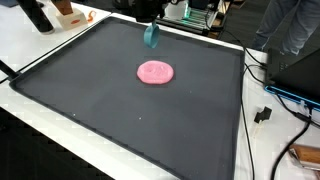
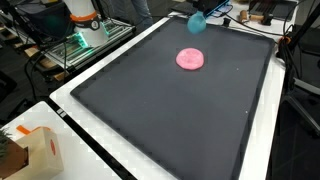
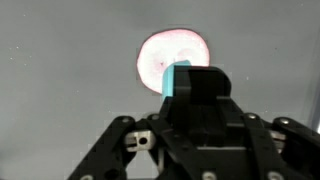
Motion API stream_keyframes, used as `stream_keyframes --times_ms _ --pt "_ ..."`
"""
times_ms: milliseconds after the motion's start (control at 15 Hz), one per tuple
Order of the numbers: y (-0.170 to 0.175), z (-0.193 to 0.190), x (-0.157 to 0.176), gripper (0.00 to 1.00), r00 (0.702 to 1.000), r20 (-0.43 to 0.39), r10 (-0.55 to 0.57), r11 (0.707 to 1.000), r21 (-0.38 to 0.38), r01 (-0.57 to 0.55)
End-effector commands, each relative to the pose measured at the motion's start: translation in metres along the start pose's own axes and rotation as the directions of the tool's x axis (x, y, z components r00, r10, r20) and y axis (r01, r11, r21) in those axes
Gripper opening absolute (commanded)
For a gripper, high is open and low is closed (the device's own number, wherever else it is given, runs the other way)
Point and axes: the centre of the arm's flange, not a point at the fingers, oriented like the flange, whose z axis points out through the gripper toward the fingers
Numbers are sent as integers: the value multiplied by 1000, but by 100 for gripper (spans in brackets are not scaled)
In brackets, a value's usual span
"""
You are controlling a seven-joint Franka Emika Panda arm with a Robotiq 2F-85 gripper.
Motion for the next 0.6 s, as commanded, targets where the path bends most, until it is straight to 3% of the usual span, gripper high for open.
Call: stream_keyframes --times_ms 0,267,533 --pt "-23 13 4 25 991 -26 130 980 -151 -132" --pt "-48 26 5 25 958 -91 270 913 -292 -286" --pt "-66 47 10 25 904 -186 386 807 -407 -428"
